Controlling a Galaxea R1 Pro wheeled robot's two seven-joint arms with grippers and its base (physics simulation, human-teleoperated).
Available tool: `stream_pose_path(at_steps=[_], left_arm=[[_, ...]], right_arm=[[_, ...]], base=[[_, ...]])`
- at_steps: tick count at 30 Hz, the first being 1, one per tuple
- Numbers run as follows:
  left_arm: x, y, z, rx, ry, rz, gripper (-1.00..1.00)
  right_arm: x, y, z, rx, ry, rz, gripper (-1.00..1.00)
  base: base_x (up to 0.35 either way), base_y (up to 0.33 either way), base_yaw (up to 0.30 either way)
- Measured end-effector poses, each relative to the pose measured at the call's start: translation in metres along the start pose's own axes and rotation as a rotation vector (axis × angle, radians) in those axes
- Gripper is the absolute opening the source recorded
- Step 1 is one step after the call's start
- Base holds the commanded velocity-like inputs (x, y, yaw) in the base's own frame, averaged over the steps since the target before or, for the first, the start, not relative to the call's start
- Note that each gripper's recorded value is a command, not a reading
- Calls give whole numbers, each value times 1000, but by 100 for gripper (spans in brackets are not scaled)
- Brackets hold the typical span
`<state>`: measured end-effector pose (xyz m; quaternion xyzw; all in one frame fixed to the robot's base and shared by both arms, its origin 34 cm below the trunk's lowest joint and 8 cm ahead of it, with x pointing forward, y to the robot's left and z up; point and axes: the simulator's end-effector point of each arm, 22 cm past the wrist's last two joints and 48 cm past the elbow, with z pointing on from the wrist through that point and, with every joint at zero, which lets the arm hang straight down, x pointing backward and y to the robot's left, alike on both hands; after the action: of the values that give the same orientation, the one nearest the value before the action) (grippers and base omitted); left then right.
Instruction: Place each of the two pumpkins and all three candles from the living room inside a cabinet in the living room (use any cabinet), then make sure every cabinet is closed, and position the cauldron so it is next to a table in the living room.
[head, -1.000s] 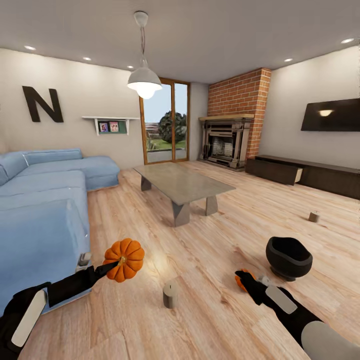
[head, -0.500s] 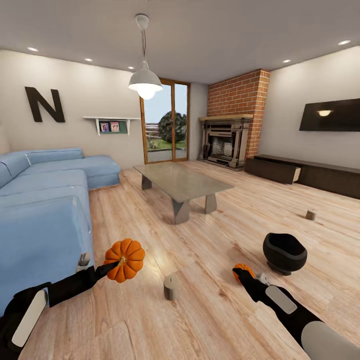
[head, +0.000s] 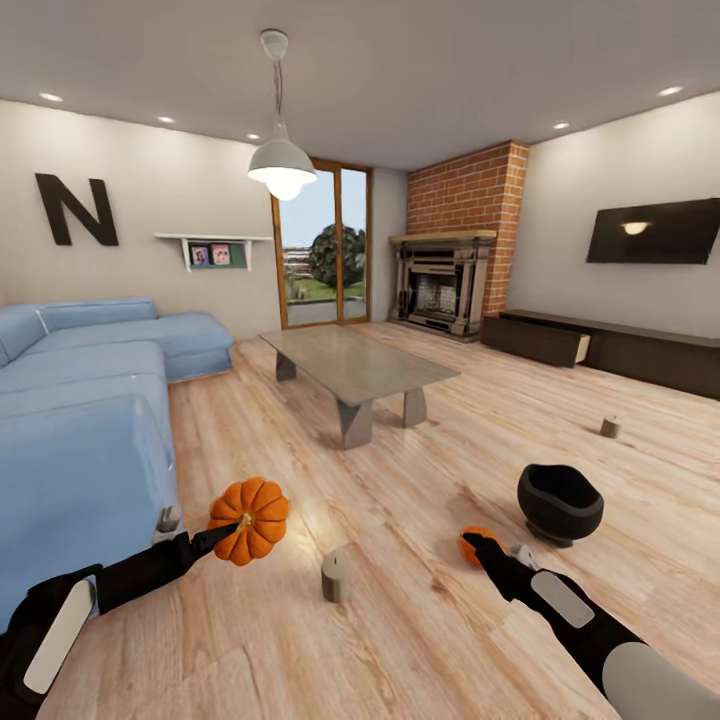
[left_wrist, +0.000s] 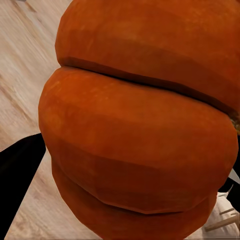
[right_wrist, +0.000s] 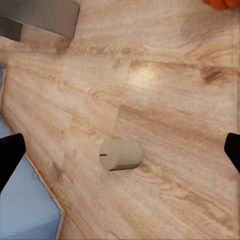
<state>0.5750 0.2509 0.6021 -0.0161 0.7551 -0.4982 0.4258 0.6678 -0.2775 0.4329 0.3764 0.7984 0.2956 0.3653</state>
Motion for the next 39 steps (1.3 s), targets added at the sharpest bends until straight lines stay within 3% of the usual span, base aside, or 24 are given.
stream_pose_path(at_steps=[14,19,28,32,35,39], left_arm=[[-4,-5,-2,3,-8,13,-100],[-5,-4,-4,2,-12,12,-100],[-7,-7,-4,10,-17,8,-100],[-7,-8,-4,10,-18,9,-100],[-11,-13,-3,18,-24,23,-100],[-17,-23,-3,31,-30,48,-100]], right_arm=[[-4,8,-4,-16,-10,-7,100],[-5,25,-5,-90,-14,-8,100],[-4,29,-6,-112,-11,-16,100],[-3,42,-8,-167,-7,-18,100],[-2,53,-10,-222,-3,-20,100],[-1,58,-11,-245,-2,-22,100]], base=[[0,-85,-234],[0,-198,-54],[36,-34,-3],[213,-70,0],[60,-17,0],[16,-4,0]])
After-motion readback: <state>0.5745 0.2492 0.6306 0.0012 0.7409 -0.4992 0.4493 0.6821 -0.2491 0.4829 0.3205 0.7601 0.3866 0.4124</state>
